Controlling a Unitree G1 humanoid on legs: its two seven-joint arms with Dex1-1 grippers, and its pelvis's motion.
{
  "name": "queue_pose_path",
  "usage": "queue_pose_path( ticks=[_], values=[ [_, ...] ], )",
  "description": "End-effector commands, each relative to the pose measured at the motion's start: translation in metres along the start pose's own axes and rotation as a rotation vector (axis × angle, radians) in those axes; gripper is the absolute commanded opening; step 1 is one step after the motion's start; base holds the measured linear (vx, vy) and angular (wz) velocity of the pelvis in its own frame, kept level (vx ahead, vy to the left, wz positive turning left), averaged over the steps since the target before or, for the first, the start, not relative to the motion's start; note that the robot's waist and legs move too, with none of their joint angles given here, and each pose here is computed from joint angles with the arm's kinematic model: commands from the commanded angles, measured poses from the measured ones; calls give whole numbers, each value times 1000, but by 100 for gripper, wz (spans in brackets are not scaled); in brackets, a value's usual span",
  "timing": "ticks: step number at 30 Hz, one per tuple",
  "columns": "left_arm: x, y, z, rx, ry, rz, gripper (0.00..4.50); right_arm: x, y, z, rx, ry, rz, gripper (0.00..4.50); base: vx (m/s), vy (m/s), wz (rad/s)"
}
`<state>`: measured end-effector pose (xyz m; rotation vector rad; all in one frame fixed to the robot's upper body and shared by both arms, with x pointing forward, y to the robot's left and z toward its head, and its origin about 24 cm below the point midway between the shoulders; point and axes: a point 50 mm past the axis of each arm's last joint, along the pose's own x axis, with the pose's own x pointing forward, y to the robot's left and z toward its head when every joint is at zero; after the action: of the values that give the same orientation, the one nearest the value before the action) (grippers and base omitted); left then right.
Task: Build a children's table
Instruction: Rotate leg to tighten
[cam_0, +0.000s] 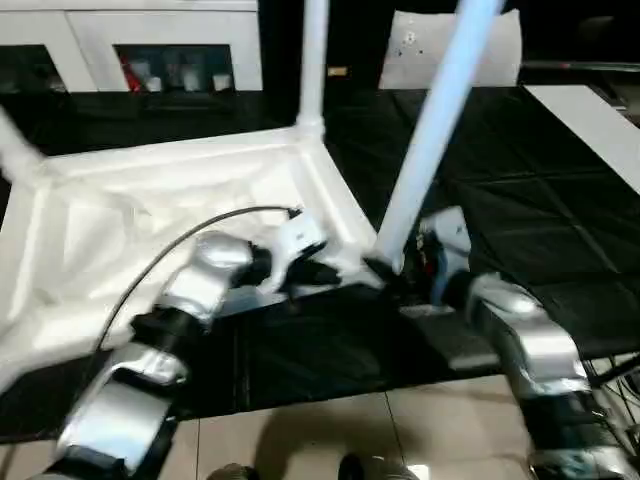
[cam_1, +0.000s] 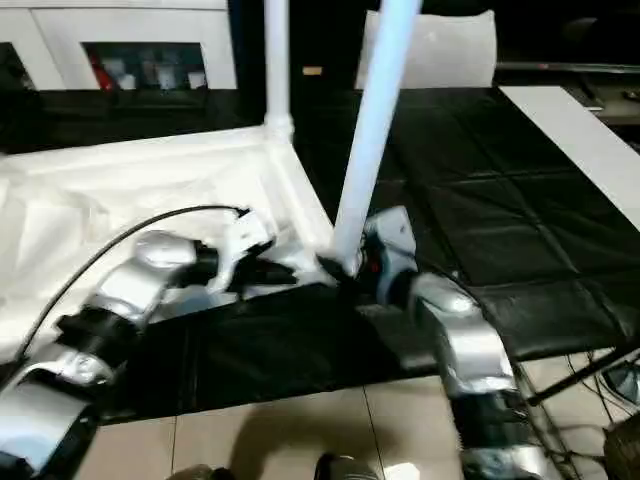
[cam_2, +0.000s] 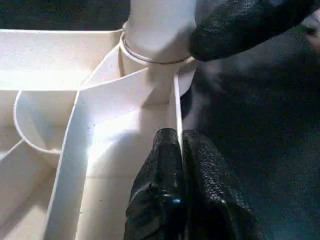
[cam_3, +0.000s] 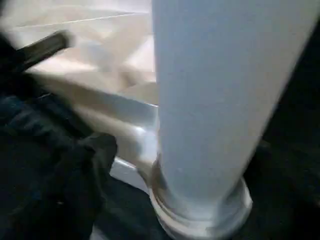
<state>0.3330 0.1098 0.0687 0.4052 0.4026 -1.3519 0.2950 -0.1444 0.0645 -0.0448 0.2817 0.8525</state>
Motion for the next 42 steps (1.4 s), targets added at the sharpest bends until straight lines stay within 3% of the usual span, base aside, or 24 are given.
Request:
queue_pose_path(
  ticks=[1, 6, 13, 20, 30, 31, 37, 38, 42],
  values=[
    [2, -8, -1, 63, 25, -124, 0, -7, 5, 6, -65, -12, 126, 419, 0, 0, 0],
    [-10, -10, -4, 81, 40, -232, 0, -23, 0, 6, -135, 29, 264, 419, 0, 0, 0],
    [-22, -13, -10, 145, 118, -369, 0, -37, -3, 6, -162, 87, 442, 419, 0, 0, 0],
    [-21, -17, -9, 174, 135, -435, 0, -36, 1, 6, -173, 101, 516, 346, 0, 0, 0],
    [-14, -20, -5, 207, 137, -473, 0, -32, 10, -1, -174, 114, 593, 284, 0, 0, 0],
    [-14, -20, -5, 209, 138, -474, 0, -31, 10, -2, -175, 115, 598, 260, 0, 0, 0],
    [-14, -19, -5, 213, 141, -477, 0, -30, 13, -3, -164, 122, 627, 234, 0, 0, 0],
    [-14, -19, -5, 212, 141, -477, 0, -30, 13, -3, -161, 123, 630, 213, 0, 0, 0],
    [-14, -20, -5, 198, 130, -474, 0, -31, 16, -4, -140, 120, 641, 207, 0, 0, 0]
  ],
)
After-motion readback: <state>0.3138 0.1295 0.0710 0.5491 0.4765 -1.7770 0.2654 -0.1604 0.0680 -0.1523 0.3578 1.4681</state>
